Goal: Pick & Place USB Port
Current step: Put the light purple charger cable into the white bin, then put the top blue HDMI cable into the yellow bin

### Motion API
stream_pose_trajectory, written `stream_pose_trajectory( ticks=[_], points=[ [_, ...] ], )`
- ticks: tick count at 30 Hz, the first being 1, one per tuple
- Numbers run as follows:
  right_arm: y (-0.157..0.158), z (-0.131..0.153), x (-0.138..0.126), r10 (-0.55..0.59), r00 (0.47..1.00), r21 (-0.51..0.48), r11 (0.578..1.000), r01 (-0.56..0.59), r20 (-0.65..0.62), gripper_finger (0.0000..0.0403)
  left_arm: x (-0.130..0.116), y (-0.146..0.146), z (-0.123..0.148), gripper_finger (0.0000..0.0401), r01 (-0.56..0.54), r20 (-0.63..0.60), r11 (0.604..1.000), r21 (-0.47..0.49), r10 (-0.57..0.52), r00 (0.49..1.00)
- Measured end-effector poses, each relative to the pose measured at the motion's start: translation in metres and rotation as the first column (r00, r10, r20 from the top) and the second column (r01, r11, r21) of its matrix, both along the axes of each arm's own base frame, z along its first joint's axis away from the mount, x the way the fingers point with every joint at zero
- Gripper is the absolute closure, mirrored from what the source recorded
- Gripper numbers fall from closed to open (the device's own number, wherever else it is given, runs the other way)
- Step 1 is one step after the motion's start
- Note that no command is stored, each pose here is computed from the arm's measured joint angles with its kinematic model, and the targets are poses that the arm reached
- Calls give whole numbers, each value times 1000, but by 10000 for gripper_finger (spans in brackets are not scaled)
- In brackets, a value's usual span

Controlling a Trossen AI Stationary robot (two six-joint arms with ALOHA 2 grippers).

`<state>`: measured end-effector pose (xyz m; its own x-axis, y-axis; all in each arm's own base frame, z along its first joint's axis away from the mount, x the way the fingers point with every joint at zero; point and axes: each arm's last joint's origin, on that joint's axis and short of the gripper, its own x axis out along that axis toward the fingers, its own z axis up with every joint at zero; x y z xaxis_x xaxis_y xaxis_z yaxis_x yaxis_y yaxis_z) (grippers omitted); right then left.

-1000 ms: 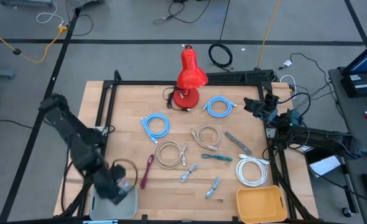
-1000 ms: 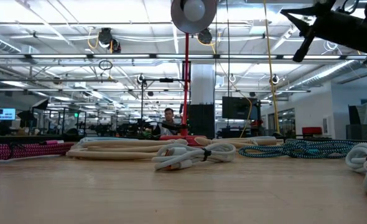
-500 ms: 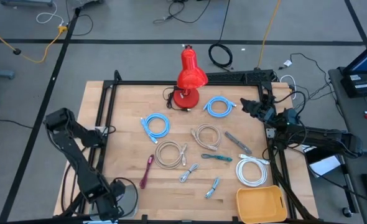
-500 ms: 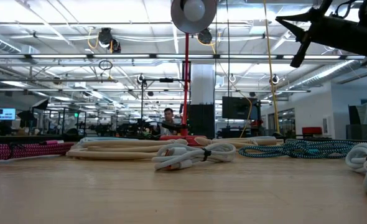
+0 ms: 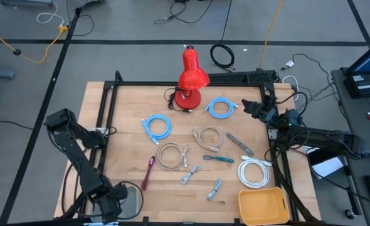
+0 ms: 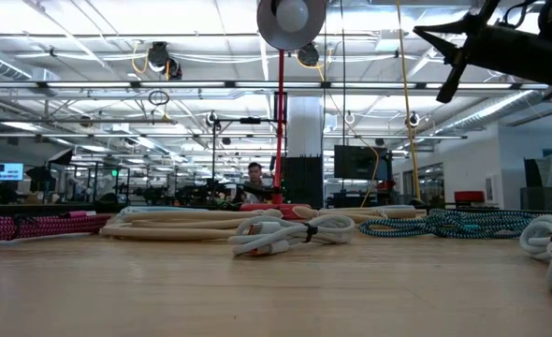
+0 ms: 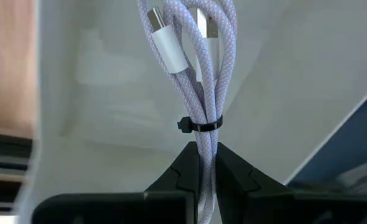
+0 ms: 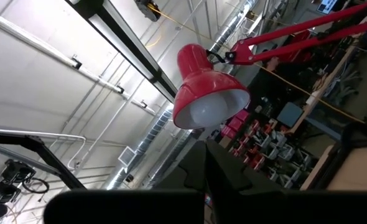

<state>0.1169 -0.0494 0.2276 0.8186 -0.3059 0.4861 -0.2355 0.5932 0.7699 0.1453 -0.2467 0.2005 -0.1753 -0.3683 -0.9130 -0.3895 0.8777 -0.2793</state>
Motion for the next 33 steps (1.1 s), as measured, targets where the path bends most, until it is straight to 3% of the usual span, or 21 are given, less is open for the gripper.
stream_pose_trajectory(
  ticks=[6,13,16,19,23,26,28,30,33],
  points=[
    [-1,-2,2,6,1000,13,1000,-6,-11,403,-1,3,-1,338,154,41,988,-4,-154,987],
    [-1,-2,2,4,1000,10,1000,-4,-15,403,-1,4,-1,280,127,25,992,6,-127,992],
    [-1,-3,3,4,1000,12,1000,-4,-21,403,-1,5,-1,273,63,-10,998,24,-63,998],
    [-1,-3,3,4,1000,14,1000,-3,-27,403,-1,13,3,272,-67,-52,993,92,72,996],
    [-2,-4,4,6,999,20,1000,-5,-32,403,0,25,23,271,-281,66,954,106,275,959],
    [-2,-4,5,7,999,24,1000,-7,-35,403,1,41,45,271,-452,224,890,63,429,875],
    [-2,-4,4,7,1000,21,1000,-7,-29,403,2,55,61,270,-556,349,831,5,519,780],
    [-1,-1,3,11,1000,3,1000,-11,7,402,2,71,77,270,-643,497,763,-66,584,642],
    [1,10,-4,0,992,-40,999,5,125,397,4,95,98,270,-746,707,640,-183,613,353]
  ],
)
